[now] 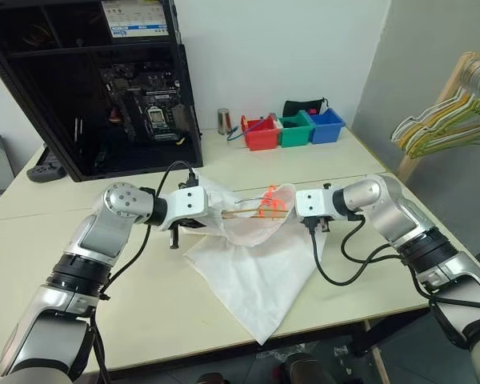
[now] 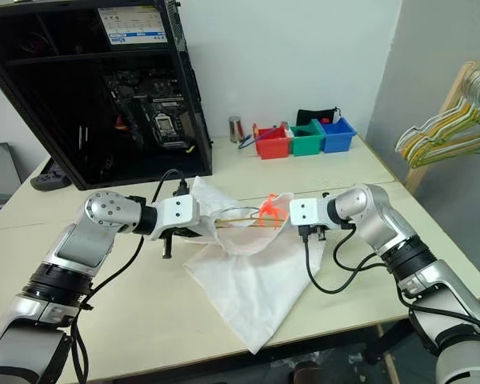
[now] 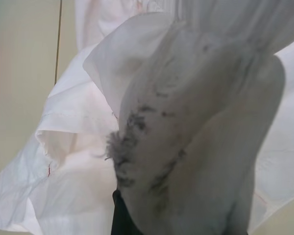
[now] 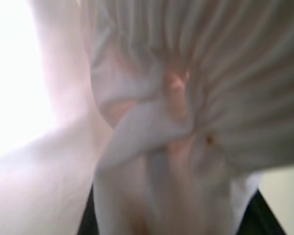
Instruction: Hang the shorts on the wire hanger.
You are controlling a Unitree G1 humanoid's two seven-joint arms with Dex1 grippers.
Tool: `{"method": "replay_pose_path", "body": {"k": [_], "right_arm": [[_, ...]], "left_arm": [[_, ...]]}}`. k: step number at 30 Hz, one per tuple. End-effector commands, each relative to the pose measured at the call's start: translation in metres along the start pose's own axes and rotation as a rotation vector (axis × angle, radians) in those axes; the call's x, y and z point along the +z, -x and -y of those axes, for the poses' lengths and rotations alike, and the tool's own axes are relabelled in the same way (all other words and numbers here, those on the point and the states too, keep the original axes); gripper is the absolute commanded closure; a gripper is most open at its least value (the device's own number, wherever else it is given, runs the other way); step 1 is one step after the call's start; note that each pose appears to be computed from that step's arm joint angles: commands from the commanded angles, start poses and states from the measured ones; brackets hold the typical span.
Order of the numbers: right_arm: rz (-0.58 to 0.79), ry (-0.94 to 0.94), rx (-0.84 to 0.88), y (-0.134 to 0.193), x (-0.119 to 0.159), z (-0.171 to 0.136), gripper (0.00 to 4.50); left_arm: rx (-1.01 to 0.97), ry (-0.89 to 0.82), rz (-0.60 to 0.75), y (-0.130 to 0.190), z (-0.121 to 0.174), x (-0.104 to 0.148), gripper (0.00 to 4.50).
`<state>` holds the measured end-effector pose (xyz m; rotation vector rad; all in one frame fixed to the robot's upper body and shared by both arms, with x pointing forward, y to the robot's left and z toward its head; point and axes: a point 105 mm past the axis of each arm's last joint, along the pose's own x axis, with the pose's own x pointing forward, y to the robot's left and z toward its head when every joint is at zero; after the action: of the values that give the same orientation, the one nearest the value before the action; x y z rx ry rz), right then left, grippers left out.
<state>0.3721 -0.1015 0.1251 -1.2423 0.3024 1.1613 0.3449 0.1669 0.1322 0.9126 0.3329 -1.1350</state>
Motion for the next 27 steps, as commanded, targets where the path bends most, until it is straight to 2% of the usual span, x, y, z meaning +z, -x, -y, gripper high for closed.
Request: {"method": "replay_pose_path", "body": {"k": [1,3,9,11,14,21,27], "right_arm": [[0.009,0.029,-0.046,0.007,0.006,0.011,4.11],[0.009,0.026,-0.045,0.007,0.005,0.011,4.46],[0.005,0.02,-0.047,0.008,0.002,0.008,4.46],[0.002,0.017,-0.053,0.008,0.001,0.009,4.5],[0.003,0.005,-0.071,0.009,0.001,0.011,4.5],[-0.004,-0.03,-0.082,0.011,-0.005,0.009,4.5],[-0.002,-0.134,-0.078,0.015,-0.016,0.003,4.5]], "left_arm": [[0.053,-0.037,0.033,0.011,-0.01,0.012,4.5],[0.053,-0.04,0.035,0.011,-0.01,0.013,4.5],[0.057,-0.046,0.046,0.009,-0.013,0.015,4.5],[0.064,-0.055,0.073,0.01,-0.015,0.019,3.9],[0.06,-0.037,0.119,0.014,-0.017,0.025,3.4],[0.049,0.017,0.203,0.047,-0.025,0.035,1.95],[-0.029,0.059,0.239,0.083,-0.023,0.046,0.76]]}}
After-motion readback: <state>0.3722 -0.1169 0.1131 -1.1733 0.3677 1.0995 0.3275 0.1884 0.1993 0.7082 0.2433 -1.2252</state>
